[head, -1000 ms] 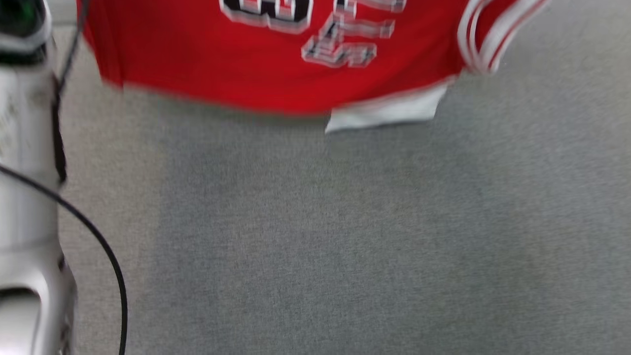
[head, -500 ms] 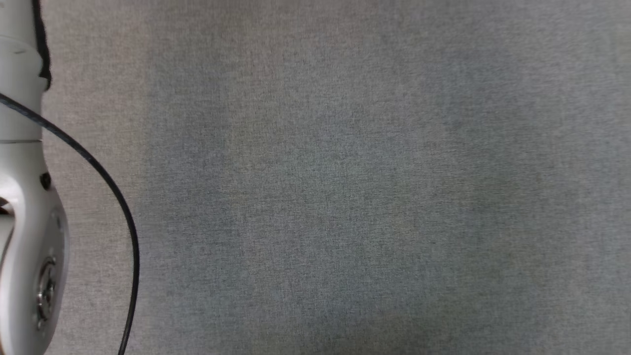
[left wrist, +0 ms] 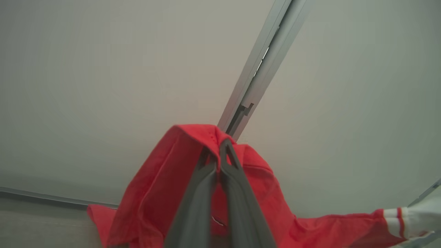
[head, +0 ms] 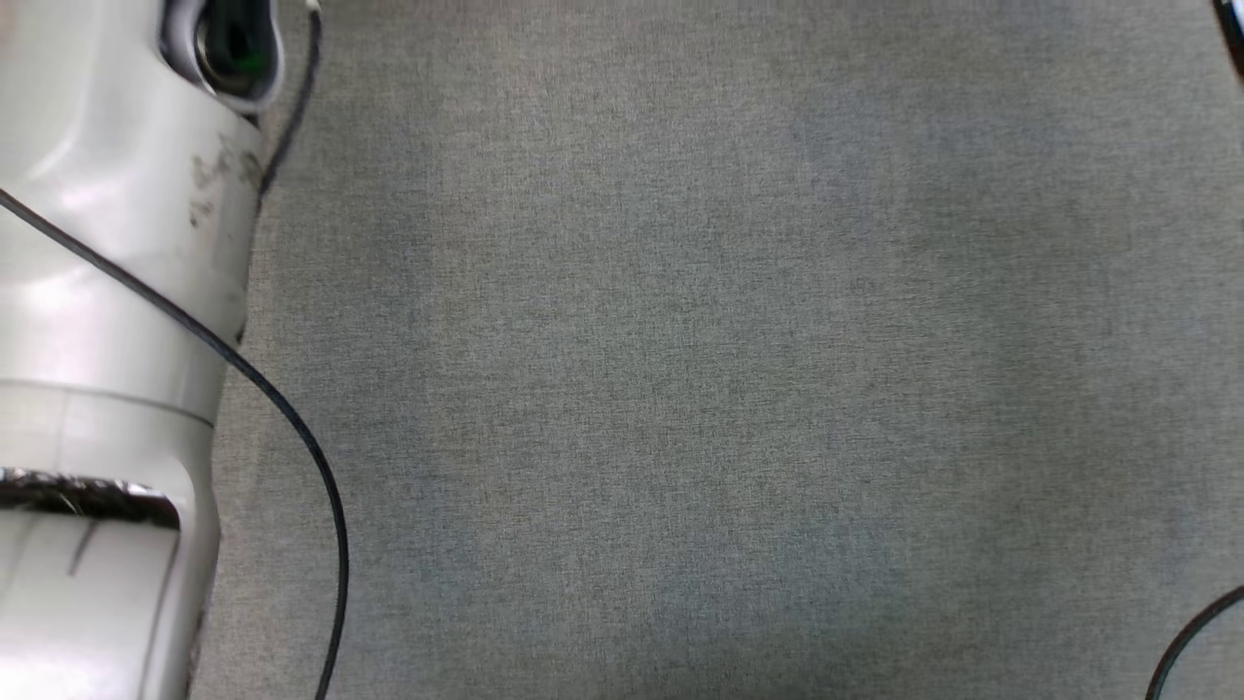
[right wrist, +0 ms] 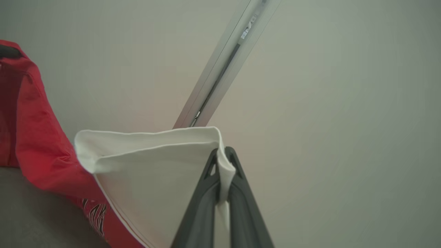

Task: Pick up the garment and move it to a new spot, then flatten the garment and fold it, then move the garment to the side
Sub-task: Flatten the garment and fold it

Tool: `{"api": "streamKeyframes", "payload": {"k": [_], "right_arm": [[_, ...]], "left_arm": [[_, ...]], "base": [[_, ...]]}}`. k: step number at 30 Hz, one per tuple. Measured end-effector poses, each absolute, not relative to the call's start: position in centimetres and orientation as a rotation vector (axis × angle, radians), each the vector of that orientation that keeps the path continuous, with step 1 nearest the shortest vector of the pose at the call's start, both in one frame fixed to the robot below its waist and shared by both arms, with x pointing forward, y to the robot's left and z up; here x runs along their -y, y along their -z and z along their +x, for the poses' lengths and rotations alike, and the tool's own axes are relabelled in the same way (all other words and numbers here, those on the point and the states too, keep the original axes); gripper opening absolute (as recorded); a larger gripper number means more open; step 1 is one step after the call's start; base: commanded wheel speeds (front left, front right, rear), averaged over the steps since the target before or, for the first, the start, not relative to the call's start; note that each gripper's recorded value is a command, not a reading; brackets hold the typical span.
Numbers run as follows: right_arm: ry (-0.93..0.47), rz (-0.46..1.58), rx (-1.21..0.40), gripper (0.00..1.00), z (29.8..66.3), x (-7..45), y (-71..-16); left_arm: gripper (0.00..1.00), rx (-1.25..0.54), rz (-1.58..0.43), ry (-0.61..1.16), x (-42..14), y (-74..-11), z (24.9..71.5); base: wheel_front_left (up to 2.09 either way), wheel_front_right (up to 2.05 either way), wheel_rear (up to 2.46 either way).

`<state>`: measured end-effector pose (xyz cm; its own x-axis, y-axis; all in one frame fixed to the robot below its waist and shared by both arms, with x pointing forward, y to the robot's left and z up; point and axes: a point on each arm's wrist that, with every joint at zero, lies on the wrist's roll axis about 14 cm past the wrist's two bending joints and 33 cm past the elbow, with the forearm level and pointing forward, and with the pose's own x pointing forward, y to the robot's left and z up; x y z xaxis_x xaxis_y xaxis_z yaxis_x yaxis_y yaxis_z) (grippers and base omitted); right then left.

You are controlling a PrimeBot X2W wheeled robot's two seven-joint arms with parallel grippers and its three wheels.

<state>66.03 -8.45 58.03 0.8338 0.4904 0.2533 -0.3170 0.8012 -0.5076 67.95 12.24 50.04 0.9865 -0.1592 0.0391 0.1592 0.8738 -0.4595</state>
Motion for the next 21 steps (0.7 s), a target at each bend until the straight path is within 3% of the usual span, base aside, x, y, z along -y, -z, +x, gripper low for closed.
{"api": "streamKeyframes", "payload": {"k": [10, 21], "right_arm": [[-0.469, -0.437, 0.286, 0.00, 61.4, 9.6, -55.7], [-0.542, -0.394, 0.055, 0.00, 54.8, 10.4, -50.3]], "left_arm": [[0.00, -0.129, -0.372, 0.237, -11.5, -46.4, 61.7], [0.00, -0.294, -0.190, 0.288, -12.5, -42.8, 53.9]], "base": [[0.00, 0.00, 0.00], [0.00, 0.00, 0.00]]}}
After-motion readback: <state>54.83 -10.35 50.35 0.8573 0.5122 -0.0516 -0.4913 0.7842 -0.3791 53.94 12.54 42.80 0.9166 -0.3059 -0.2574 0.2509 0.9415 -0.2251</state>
